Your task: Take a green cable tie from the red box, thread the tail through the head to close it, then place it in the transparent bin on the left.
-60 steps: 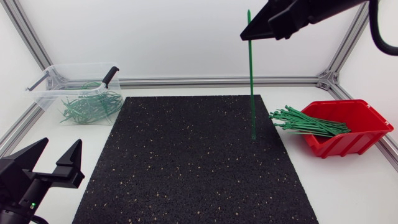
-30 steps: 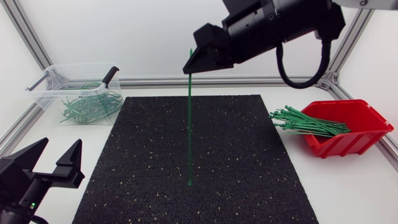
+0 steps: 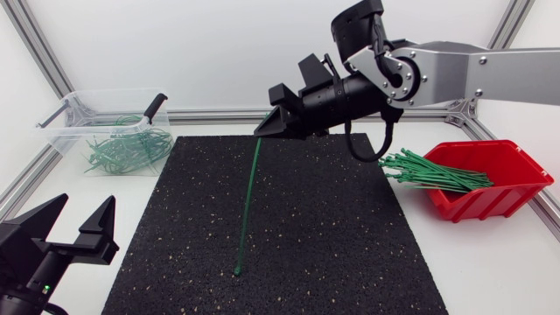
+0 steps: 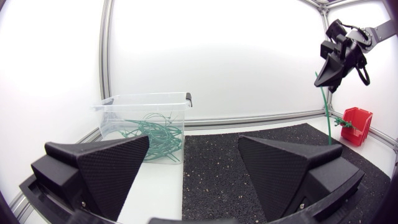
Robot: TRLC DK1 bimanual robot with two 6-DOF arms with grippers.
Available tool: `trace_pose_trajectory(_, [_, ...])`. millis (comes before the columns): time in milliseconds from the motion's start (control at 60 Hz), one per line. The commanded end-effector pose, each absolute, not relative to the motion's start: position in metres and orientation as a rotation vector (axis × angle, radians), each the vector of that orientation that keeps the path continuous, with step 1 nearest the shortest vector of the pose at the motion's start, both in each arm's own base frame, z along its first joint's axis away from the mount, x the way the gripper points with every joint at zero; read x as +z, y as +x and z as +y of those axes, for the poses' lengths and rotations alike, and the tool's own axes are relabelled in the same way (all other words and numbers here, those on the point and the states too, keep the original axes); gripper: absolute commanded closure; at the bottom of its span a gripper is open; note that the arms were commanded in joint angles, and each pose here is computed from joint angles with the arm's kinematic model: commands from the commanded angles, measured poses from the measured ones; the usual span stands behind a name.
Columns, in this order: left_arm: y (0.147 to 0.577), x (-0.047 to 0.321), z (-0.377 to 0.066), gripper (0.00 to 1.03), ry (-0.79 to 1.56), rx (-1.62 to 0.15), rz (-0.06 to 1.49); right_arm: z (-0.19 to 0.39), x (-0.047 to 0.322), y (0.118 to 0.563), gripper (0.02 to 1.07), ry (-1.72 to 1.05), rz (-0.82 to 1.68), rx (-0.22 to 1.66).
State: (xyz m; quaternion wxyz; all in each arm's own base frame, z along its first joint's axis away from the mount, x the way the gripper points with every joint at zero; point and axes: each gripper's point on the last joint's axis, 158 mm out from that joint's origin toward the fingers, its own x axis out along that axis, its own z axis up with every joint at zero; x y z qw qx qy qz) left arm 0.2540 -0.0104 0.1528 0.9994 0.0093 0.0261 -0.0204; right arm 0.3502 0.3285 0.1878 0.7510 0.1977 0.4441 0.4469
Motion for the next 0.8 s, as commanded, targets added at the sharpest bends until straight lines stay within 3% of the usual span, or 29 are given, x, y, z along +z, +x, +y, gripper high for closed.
trace_pose_trajectory(0, [0.254, 0.125, -0.012, 0.03, -0.008, -0.044, 0.126, 0.326, 0.156, 0.348, 1.01, 0.49, 1.05, 0.937])
trace_pose_trajectory(417, [0.254, 0.125, -0.012, 0.03, -0.007, -0.047, 0.126, 0.27, 0.136, 0.367, 1.0, 0.353, 0.921, 0.798])
trace_pose_trajectory(633, [0.254, 0.125, -0.013, 0.03, -0.007, -0.049, 0.128, 0.25, 0.117, 0.355, 0.74, 0.242, 0.942, 0.776])
trace_pose_trajectory(783, [0.254, 0.125, -0.013, 0.03, -0.007, -0.049, 0.128, 0.235, 0.108, 0.353, 0.42, 0.183, 0.949, 0.739])
